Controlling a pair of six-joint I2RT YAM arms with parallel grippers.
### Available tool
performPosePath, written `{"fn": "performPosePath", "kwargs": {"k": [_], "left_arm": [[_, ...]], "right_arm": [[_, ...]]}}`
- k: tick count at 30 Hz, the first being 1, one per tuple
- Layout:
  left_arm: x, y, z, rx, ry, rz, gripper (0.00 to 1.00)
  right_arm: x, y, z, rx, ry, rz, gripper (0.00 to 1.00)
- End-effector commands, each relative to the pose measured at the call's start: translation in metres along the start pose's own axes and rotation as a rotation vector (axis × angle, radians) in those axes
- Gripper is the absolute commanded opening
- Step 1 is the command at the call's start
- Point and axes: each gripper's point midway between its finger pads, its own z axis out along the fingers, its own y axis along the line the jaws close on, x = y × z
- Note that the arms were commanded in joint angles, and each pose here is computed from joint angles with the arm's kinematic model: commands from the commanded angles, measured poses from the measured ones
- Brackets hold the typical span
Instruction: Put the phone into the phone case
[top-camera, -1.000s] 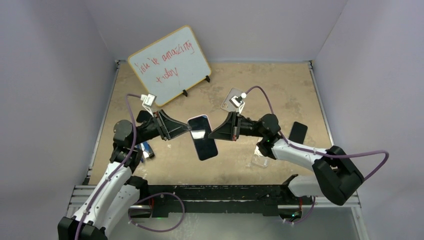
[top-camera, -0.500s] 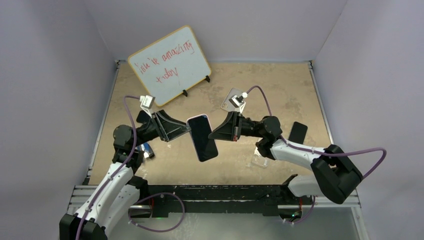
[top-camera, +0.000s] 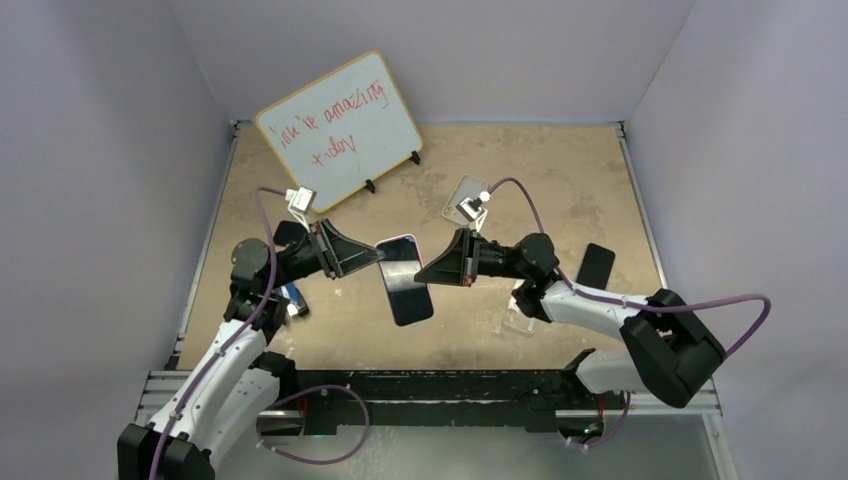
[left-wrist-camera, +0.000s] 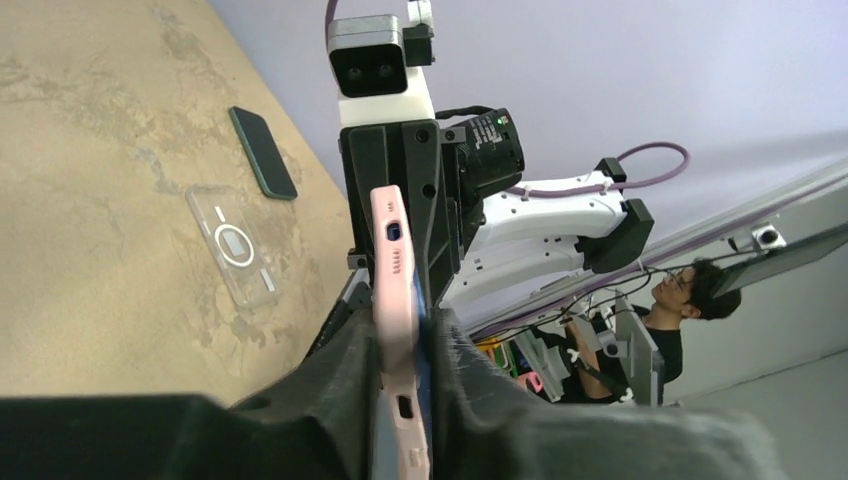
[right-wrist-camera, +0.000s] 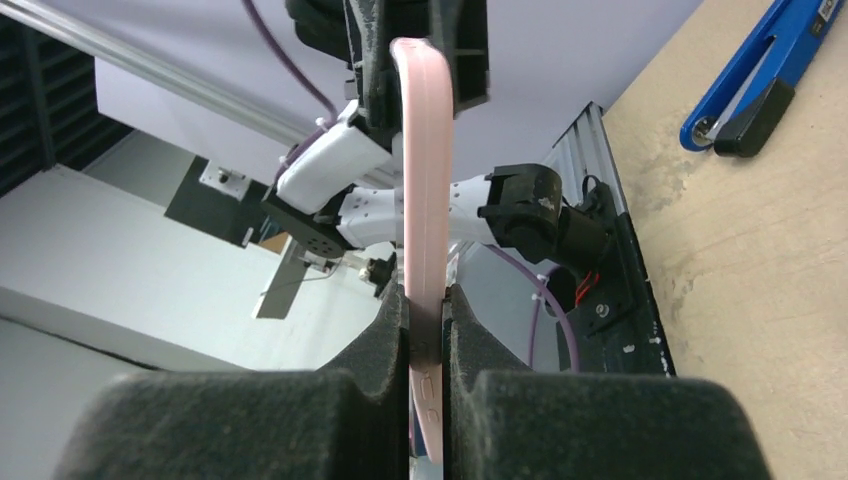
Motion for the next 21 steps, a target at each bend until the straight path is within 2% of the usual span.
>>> {"fn": "performPosePath", "kwargs": {"k": [1,2,4,7,10,13,15,17,19,21], "left_arm": [[-0.01,0.016,0.006,-0.126,0.02,0.049,0.07],[-0.009,0.022,0.006,-0.153,0.033,0.054,0.02],[-0.008,0.031,0.005,-0.199,0.052,0.053,0.0],[-0.007,0.034,0.004,-0.216,0.065,0.059,0.0],[-0.006,0.03,0.005,-0.198,0.063,0.037,0.0],[-0.004,0.022,0.006,-0.15,0.071,0.007,0.01],[-0.001,0.019,0.006,-0.135,0.083,-0.008,0.21],[0.001,0.018,0.005,-0.129,0.094,-0.018,0.38],[0.004,0.017,0.003,-0.126,0.1,-0.024,0.49],[0.01,0.021,0.001,-0.132,0.106,-0.039,0.54]], "right_arm": [[-0.005,0.015,0.003,-0.044,-0.018,-0.083,0.09],[-0.006,0.014,0.003,-0.04,-0.022,-0.083,0.16],[-0.009,0.014,0.004,-0.029,-0.032,-0.082,0.29],[-0.014,0.011,0.007,-0.016,-0.044,-0.087,0.33],[-0.017,0.009,0.01,-0.012,-0.047,-0.079,0.31],[-0.02,0.011,0.012,-0.032,-0.063,-0.067,0.1],[-0.026,0.014,0.013,-0.046,-0.095,-0.06,0.0],[-0.033,0.018,0.014,-0.058,-0.128,-0.05,0.0],[-0.038,0.02,0.014,-0.069,-0.158,-0.039,0.0],[-0.044,0.023,0.014,-0.089,-0.191,-0.021,0.0]]}}
